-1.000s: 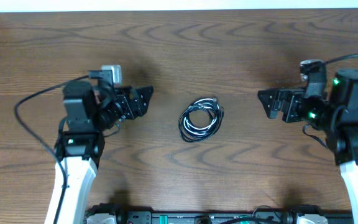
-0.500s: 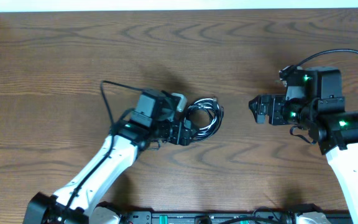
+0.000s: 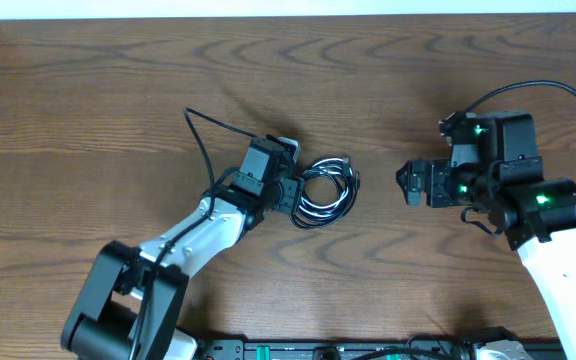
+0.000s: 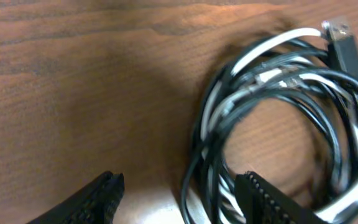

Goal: Untangle cables
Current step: 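Move the left gripper to the cable coil and grasp its left side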

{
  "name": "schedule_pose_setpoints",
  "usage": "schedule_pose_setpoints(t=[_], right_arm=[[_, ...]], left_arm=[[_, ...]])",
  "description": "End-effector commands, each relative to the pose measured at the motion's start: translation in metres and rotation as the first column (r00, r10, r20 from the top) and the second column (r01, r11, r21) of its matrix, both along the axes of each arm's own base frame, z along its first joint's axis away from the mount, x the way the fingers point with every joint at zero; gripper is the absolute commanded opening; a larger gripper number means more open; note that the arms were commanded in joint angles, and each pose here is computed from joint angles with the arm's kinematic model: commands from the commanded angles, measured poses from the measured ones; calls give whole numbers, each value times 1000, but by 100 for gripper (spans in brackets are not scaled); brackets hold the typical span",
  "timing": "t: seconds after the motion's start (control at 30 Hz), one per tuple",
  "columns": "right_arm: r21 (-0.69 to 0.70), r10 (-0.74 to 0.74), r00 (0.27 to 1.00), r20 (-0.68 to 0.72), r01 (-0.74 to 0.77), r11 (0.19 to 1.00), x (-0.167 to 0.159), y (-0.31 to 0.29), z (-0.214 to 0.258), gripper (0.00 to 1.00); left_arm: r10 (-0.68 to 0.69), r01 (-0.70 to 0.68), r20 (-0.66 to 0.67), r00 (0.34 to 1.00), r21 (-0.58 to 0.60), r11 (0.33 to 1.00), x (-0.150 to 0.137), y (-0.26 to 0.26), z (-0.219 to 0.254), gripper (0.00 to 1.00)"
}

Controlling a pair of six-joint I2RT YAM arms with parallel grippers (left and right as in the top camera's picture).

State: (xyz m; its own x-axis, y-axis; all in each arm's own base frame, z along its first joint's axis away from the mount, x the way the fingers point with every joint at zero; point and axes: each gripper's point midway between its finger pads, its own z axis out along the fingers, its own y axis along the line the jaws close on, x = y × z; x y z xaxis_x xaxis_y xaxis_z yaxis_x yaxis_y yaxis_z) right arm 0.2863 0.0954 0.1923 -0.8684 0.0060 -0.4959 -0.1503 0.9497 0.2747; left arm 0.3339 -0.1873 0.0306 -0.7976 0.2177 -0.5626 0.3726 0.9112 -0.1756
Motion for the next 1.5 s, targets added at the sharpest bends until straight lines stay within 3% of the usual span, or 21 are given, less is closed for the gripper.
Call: schedule_pose_setpoints(t=[0.0,0.13,0.2,0.3,0.37,0.43,0.77,0.93,1.1,1.3,1.37,1.47], right_arm=[[-1,16,1000,-5,-16,1000,1,8,0,99],[-6,41,999,-28,-41,999,1,16,-8,91],[-10,51,998,-47,-51,999,1,19,-13,89],[-16,66,995,-75,-67,998,1,24,-22,91],[-19,76,993,-92,-78,997,1,28,-27,92],[-20,82,991,-106,-84,996,1,32,-32,93],[-14,118,987,-113,-120,993,2,48,-38,94],[-11,121,986,-116,-123,992,0,51,-38,95],[-11,119,986,-118,-121,993,0,51,-38,95],[-12,118,986,-117,-121,993,0,51,-38,96],[-30,107,988,-113,-111,993,1,48,-39,91],[-33,105,988,-112,-110,993,2,47,-39,72]], left_arm=[[4,-5,42,999,25,1000,11,1,2,55],[-1,0,73,997,14,1000,17,-1,7,33],[-8,7,88,996,13,1000,19,-3,9,29],[-7,6,89,996,10,1000,19,-3,9,31],[-11,11,82,997,10,1000,17,-4,8,43],[-21,20,69,997,11,1000,14,-5,6,47],[-90,89,57,994,18,996,2,-19,2,51],[-108,108,23,994,36,994,-5,-22,-13,27],[-108,111,-45,993,66,992,-12,-18,-42,26],[-107,113,-75,991,78,991,-15,-16,-55,33],[-107,110,-47,993,65,992,-10,-19,-50,7],[-142,142,-23,990,-4,990,-9,-32,-37,7]])
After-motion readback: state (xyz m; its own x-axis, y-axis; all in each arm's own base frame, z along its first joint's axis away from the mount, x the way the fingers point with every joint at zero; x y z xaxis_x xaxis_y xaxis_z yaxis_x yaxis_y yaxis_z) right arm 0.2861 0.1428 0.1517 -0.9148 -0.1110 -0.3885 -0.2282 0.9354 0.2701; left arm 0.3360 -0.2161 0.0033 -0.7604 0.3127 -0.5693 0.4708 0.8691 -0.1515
